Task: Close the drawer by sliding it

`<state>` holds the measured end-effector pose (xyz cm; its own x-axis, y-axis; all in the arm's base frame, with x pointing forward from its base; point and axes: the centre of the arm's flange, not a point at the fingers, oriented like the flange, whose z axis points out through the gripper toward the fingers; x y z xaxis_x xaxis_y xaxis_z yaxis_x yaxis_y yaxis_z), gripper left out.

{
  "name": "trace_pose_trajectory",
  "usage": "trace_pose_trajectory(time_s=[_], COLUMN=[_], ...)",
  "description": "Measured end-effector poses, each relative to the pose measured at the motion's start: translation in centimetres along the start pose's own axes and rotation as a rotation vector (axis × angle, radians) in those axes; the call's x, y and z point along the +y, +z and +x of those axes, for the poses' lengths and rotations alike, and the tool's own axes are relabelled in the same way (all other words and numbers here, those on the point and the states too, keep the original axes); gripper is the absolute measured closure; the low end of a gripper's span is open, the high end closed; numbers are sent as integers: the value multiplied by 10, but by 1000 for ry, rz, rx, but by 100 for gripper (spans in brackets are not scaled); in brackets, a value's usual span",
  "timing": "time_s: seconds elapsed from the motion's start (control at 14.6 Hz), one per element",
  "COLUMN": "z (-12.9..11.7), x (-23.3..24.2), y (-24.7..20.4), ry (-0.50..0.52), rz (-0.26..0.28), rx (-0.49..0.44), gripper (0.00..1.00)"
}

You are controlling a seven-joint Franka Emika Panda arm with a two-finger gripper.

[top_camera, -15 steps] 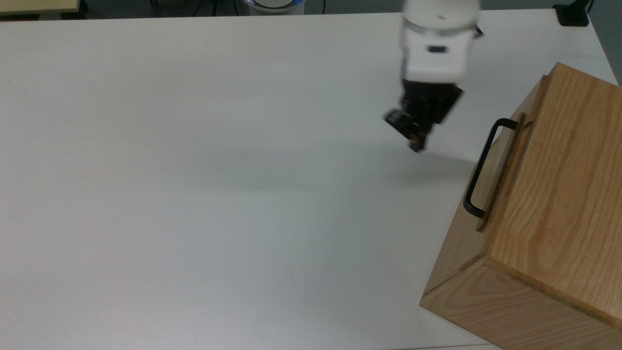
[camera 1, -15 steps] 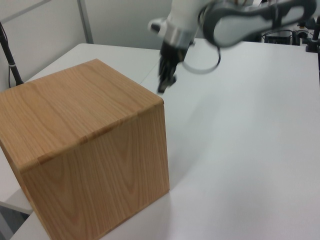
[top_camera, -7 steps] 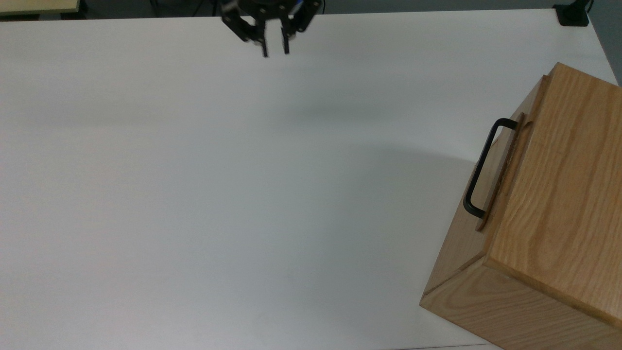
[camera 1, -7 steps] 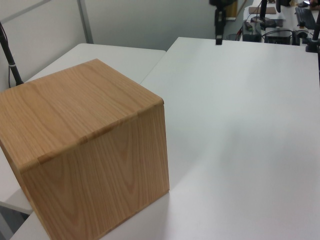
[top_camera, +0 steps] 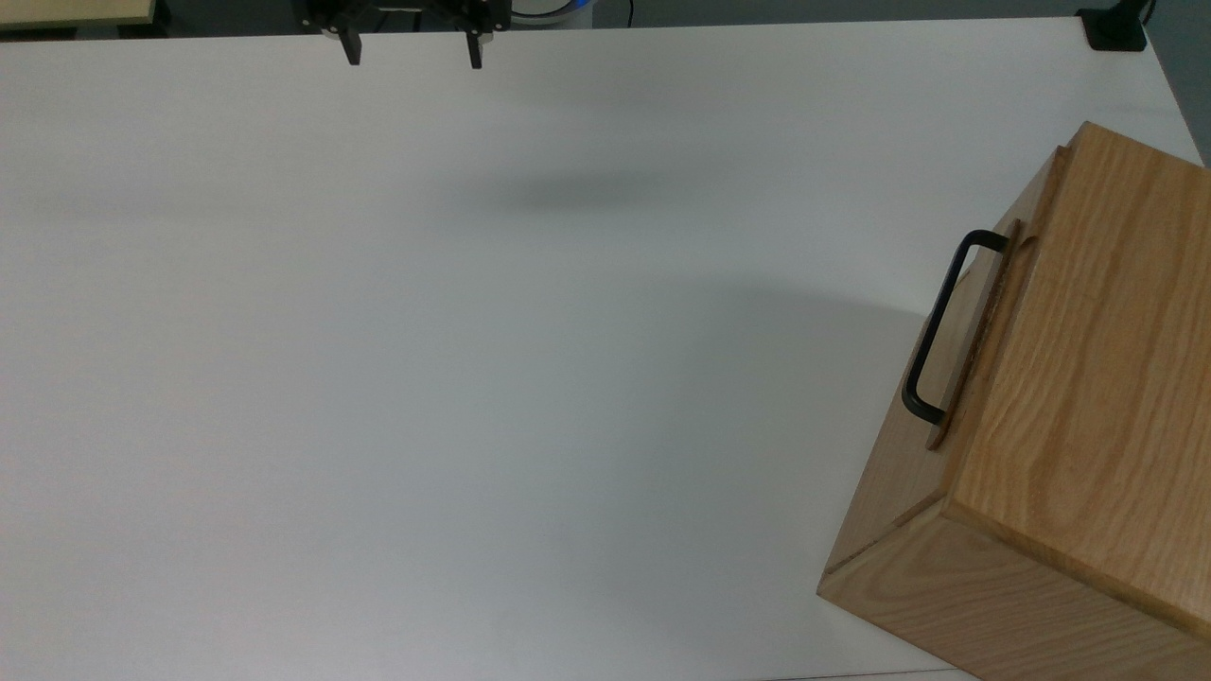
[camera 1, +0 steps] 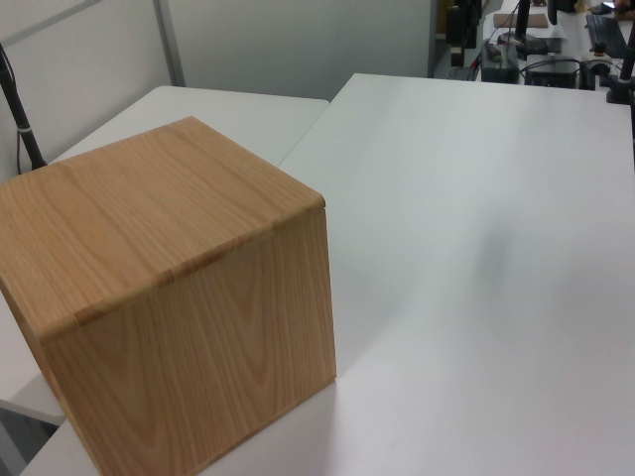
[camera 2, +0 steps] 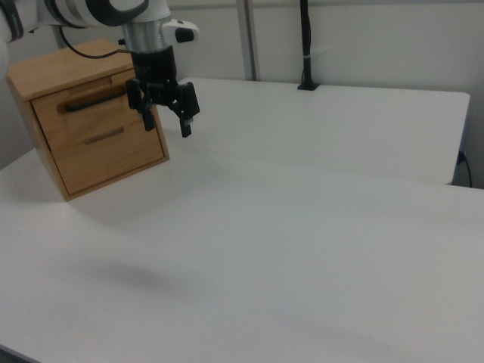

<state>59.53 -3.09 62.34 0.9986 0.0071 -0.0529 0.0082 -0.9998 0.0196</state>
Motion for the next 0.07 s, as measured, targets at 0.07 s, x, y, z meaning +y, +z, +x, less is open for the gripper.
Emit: trace_pose_trajectory(time_s=[0.07], z=[0], x=[1], y=[0], ry=[3], rz=[0], rx=[1], gripper=[0])
